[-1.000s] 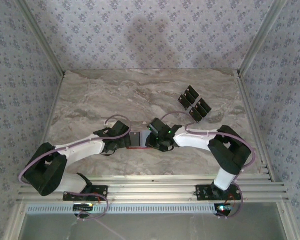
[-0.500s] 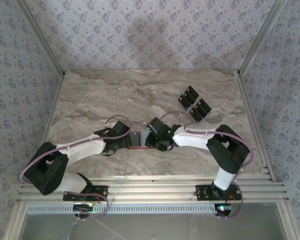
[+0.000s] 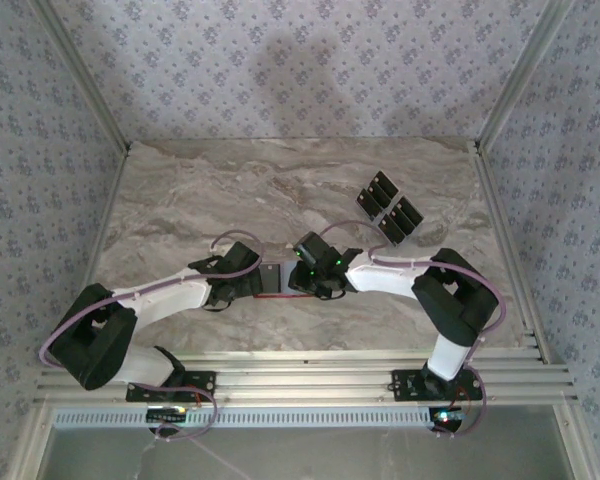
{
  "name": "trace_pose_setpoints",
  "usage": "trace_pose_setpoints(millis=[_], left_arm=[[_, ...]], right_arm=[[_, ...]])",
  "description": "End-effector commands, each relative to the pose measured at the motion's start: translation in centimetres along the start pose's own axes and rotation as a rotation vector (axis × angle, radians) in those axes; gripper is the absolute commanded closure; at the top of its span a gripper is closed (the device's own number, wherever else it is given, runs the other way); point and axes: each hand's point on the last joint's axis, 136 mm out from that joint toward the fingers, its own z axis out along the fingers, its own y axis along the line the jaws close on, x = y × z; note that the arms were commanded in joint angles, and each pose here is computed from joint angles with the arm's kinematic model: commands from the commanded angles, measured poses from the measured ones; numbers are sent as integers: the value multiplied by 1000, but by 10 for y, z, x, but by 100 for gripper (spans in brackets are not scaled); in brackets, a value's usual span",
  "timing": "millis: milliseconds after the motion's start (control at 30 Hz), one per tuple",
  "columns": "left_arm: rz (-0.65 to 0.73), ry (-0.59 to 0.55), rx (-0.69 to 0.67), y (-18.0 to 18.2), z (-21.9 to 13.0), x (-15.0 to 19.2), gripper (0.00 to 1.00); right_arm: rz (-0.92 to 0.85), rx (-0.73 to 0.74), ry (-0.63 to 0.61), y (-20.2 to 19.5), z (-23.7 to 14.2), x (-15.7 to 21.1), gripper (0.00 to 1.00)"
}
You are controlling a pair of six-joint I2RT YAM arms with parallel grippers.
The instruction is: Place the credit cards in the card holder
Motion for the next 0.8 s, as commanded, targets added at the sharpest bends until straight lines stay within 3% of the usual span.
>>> trace_pose_setpoints(millis=[0, 333, 533, 633, 767], left_arm=[[-1, -6, 16, -5, -2, -5, 0], [-8, -35, 29, -5, -14, -16, 0], [-53, -61, 43, 3, -29, -32, 0], [-71, -71, 52, 7, -35, -38, 0], [-89, -77, 64, 11, -41, -41, 0]], right_arm=[[20, -2, 4, 0, 4, -2, 71], [6, -28, -11, 7, 0, -7, 88], [-76, -97, -8, 39, -8, -12, 90], [-123, -115, 8, 57, -7, -12, 85], [-171, -131, 37, 81, 3, -10, 65]])
